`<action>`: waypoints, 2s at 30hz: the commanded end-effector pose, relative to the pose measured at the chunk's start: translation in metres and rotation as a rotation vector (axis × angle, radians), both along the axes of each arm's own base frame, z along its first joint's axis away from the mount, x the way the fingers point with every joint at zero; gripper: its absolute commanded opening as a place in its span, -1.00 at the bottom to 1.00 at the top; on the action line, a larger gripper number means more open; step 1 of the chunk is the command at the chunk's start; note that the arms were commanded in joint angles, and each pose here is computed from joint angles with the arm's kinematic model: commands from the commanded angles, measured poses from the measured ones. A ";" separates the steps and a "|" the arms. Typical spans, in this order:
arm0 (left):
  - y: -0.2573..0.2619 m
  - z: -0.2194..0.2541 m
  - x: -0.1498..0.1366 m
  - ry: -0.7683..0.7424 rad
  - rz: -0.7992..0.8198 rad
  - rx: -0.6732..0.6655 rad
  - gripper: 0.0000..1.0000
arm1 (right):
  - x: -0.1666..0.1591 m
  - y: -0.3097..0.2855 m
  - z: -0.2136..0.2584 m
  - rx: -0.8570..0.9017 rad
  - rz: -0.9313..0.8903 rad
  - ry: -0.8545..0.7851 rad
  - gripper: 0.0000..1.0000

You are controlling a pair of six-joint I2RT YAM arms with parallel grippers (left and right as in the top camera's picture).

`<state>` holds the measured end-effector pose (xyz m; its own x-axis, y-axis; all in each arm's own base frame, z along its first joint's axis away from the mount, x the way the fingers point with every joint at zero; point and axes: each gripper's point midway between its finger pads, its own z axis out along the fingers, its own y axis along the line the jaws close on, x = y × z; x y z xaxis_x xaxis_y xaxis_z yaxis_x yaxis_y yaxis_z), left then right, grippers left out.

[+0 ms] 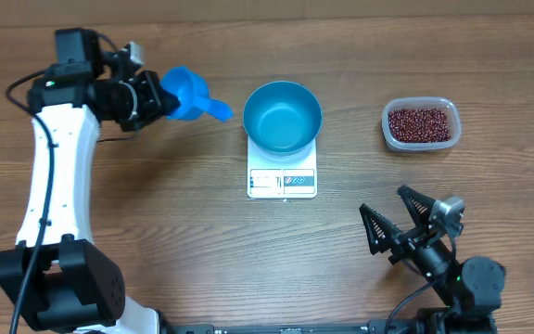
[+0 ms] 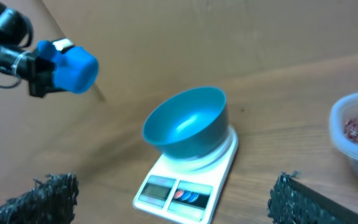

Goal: Scoop item into bowl and weigh 150g on scale
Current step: 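Grasp the blue scoop with the left gripper and lift it, then carry the scoop over the bowl toward the right gripper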

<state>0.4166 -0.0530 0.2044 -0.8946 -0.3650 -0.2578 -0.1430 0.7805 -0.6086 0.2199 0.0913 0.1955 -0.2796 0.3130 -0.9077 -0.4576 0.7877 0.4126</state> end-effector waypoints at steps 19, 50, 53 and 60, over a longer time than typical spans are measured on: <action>-0.070 -0.023 -0.026 0.220 0.322 0.186 -0.92 | 0.073 0.057 0.075 0.282 0.395 0.701 1.00; -0.135 -0.031 -0.084 0.363 0.147 0.182 -0.92 | 0.106 0.145 0.036 0.333 0.242 0.870 -0.45; -0.139 -0.030 -0.087 0.375 0.132 0.159 -0.92 | 0.106 0.145 0.037 0.334 0.243 0.868 -0.49; -0.145 -0.028 -0.090 0.374 0.076 0.140 -0.91 | 0.107 0.146 0.039 0.336 0.247 0.855 -0.58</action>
<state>0.3292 -0.1900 0.1682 -0.8898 -0.4557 0.0248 -0.4336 0.8273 -0.3570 0.3226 0.2349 0.2253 -0.9086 0.3582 -0.2147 -0.0113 0.4929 0.8700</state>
